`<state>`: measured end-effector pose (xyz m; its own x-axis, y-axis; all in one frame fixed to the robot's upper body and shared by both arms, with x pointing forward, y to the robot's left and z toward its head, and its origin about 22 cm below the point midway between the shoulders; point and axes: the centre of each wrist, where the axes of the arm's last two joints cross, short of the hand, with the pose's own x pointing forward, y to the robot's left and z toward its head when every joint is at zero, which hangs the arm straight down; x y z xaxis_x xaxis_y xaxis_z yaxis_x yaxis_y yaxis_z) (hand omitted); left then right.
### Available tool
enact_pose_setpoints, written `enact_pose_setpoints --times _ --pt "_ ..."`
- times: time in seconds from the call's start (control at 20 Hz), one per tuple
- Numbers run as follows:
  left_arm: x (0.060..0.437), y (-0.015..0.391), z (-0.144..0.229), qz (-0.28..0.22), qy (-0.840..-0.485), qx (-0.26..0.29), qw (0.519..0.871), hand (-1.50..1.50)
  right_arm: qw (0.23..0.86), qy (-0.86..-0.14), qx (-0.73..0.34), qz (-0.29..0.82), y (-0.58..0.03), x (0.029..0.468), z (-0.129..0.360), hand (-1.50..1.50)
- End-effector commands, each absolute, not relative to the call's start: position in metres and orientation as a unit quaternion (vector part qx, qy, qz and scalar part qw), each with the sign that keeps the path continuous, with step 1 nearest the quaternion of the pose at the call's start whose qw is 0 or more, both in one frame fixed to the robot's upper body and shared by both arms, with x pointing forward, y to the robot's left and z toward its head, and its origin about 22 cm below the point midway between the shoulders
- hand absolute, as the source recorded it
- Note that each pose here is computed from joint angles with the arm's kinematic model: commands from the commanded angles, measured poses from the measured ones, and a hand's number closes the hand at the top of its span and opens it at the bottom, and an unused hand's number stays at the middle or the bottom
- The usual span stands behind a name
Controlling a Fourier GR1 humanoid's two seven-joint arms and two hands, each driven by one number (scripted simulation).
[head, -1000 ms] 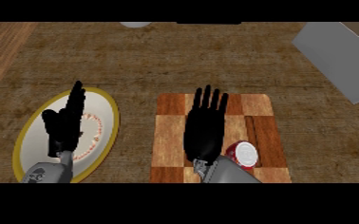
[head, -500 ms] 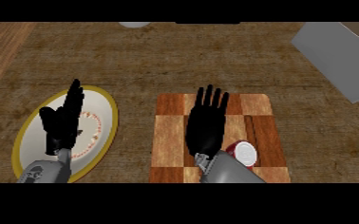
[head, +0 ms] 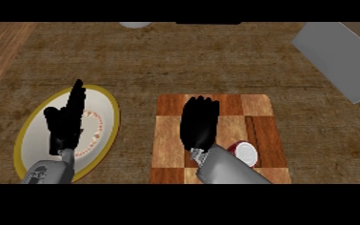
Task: Pick the squash from the cutting board and place it in the cardboard box
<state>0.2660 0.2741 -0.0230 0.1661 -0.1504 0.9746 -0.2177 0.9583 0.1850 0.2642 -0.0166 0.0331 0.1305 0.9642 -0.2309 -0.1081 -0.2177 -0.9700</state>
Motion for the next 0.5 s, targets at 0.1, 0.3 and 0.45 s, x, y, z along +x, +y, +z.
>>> enact_pose_setpoints --times 0.1,0.3,0.45 --pt "0.262 0.261 -0.027 0.026 -0.639 0.136 0.757 0.0 0.542 -0.357 -0.589 0.481 -0.028 0.287 0.026 1.5" --pt "0.262 0.278 -0.028 0.039 -0.638 0.14 0.756 0.0 0.708 -0.331 -0.512 0.358 -0.096 0.338 0.052 1.5" --pt "0.265 0.272 -0.022 0.024 -0.64 0.134 0.756 0.0 0.756 -0.322 -0.476 0.314 -0.132 0.369 0.06 1.5"
